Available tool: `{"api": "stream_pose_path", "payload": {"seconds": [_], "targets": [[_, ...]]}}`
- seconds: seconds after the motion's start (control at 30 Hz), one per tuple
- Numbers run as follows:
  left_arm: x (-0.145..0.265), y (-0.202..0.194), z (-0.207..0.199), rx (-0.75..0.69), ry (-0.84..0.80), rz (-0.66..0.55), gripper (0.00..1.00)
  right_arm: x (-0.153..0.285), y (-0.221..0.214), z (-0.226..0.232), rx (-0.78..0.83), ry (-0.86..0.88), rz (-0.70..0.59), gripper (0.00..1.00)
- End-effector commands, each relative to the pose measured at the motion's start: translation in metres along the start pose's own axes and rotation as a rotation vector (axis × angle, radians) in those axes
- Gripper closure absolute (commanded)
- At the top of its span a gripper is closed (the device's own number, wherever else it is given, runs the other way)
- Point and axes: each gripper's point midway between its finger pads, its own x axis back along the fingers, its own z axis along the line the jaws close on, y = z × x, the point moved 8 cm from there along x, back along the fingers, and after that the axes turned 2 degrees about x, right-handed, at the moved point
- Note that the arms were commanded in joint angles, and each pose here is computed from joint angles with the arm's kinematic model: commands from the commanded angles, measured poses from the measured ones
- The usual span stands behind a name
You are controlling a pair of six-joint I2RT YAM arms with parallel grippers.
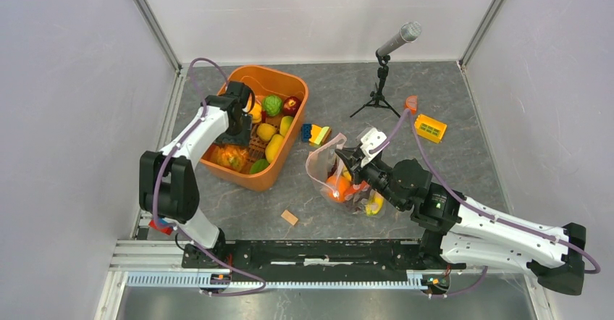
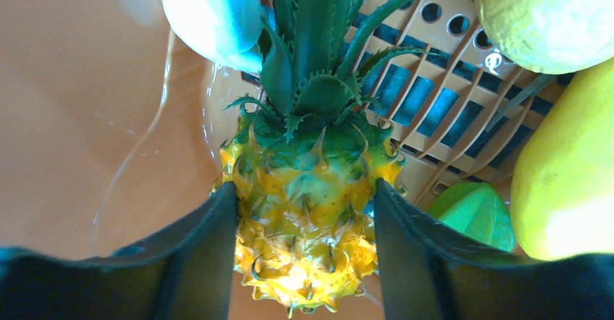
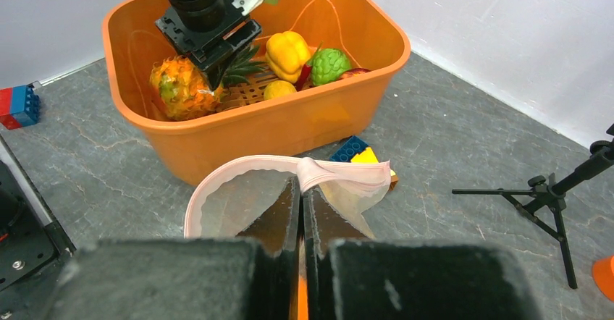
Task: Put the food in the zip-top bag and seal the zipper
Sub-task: Adjust the fake fruit at the bin.
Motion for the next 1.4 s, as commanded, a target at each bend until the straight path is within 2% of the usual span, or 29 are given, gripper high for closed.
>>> {"api": "stream_pose_path", "payload": {"seconds": [0.0, 0.07, 0.23, 0.43, 0.5, 0.7, 0.8, 0.97, 1.17, 1.23, 1.3, 1.37], "targets": [[0.011, -0.016, 0.001, -0.010, -0.038, 0.042, 0.49, -0.001, 0.017, -0.002, -0.033, -0.009, -0.080, 0.97], [0.024, -0.015, 0.004, 0.011, -0.052, -0.010, 0.56, -0.001, 0.016, -0.002, -0.035, -0.012, -0.079, 0.97], [0.066, -0.012, 0.011, 0.079, -0.144, -0.213, 0.59, -0.002, 0.017, -0.003, -0.038, -0.018, -0.081, 0.97], [0.100, -0.014, 0.016, 0.151, -0.216, -0.356, 0.61, -0.002, 0.019, -0.002, -0.075, -0.021, -0.086, 0.97], [0.114, -0.014, 0.015, 0.170, -0.278, -0.414, 0.61, -0.002, 0.019, -0.002, -0.082, -0.027, -0.087, 0.97], [0.165, -0.017, -0.004, 0.166, -0.643, -0.540, 0.60, -0.003, 0.019, 0.000, -0.101, -0.020, -0.094, 0.97], [0.178, -0.020, -0.005, 0.157, -0.705, -0.562, 0.60, -0.004, 0.018, 0.001, -0.112, -0.015, -0.098, 0.97], [0.162, -0.027, -0.008, 0.110, -0.685, -0.470, 0.57, -0.005, 0.015, 0.002, -0.123, -0.013, -0.097, 0.97], [0.106, -0.003, -0.011, 0.260, -0.481, -0.447, 0.54, -0.009, 0.015, 0.006, -0.124, 0.004, -0.097, 0.97], [0.087, 0.008, -0.012, 0.298, -0.409, -0.435, 0.49, -0.010, 0.015, 0.007, -0.122, 0.010, -0.093, 0.97], [0.070, 0.014, -0.017, 0.302, -0.378, -0.389, 0.49, -0.011, 0.015, 0.008, -0.122, 0.017, -0.093, 0.97], [0.054, 0.016, -0.024, 0.295, -0.380, -0.335, 0.41, -0.012, 0.015, 0.008, -0.121, 0.019, -0.092, 0.97]]}}
